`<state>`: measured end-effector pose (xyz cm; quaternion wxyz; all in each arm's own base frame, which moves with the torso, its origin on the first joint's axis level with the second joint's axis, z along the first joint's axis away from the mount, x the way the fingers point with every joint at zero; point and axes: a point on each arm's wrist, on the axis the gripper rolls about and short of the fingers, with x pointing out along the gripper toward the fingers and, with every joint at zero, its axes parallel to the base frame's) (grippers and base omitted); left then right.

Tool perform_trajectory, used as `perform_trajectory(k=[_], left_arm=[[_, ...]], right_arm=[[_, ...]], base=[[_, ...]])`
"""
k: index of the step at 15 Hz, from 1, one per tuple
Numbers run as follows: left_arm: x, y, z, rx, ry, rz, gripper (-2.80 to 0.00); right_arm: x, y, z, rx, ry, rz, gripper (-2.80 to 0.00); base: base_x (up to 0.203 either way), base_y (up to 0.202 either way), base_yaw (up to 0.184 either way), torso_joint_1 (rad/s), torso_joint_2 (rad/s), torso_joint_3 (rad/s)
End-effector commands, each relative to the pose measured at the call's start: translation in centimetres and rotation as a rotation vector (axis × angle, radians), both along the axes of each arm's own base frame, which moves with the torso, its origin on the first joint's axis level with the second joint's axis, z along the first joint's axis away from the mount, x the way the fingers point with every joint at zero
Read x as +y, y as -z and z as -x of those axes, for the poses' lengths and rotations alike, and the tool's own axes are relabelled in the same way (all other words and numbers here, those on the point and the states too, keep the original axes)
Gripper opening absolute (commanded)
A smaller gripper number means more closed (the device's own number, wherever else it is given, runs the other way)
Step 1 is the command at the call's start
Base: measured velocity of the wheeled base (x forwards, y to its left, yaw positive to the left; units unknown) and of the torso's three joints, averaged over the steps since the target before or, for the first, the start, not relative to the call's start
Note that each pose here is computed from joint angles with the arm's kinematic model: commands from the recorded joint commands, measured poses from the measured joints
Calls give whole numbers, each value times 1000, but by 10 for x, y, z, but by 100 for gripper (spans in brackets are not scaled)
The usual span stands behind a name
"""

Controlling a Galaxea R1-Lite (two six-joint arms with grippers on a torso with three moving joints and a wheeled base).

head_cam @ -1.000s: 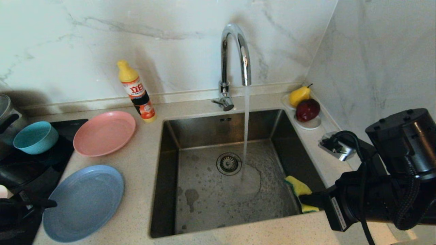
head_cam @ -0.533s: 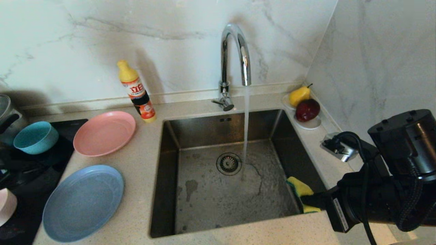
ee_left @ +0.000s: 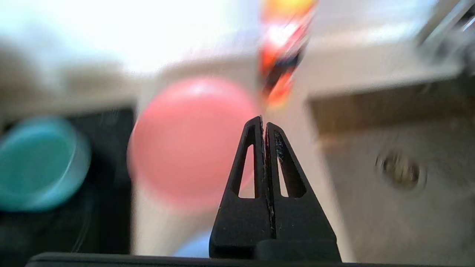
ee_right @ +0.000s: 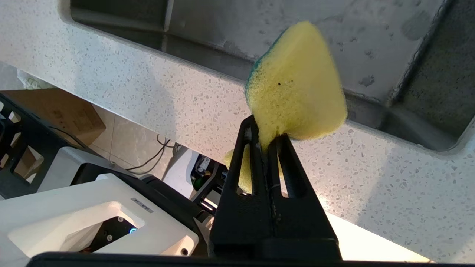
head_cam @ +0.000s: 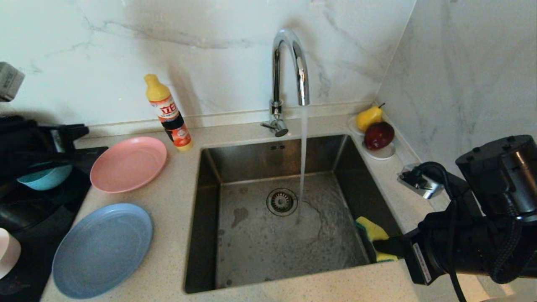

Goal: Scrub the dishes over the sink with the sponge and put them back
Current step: Put down the sponge

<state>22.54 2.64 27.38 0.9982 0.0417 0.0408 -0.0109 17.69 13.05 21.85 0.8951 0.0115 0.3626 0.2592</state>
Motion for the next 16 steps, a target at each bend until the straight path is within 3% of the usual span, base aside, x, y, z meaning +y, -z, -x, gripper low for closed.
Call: perform_trajectory(k=[1, 5, 9, 11, 13, 16], left_arm=[[-36, -5, 0, -124, -3, -9, -280], [-34, -21, 84, -282, -73, 11, -280], [-26, 7, 181, -349, -114, 27, -280], [-23, 34, 220, -328, -123, 36, -280], [-21, 73, 247, -245, -143, 51, -280], [-22, 140, 260, -133, -177, 56, -280]], right_arm=[[0, 0, -1, 0, 3, 2, -280], [-2, 1, -1, 5, 11, 2, -280], [-2, 1, -2, 8, 8, -2, -280], [-2, 1, -2, 9, 8, -3, -280], [-1, 2, -3, 11, 7, -1, -280], [0, 0, -5, -13, 11, -14, -280]], base=[[0, 0, 0, 0, 0, 0], [0, 0, 0, 0, 0, 0], [0, 0, 0, 0, 0, 0], [0, 0, 0, 0, 0, 0], [0, 0, 0, 0, 0, 0], [0, 0, 0, 0, 0, 0]])
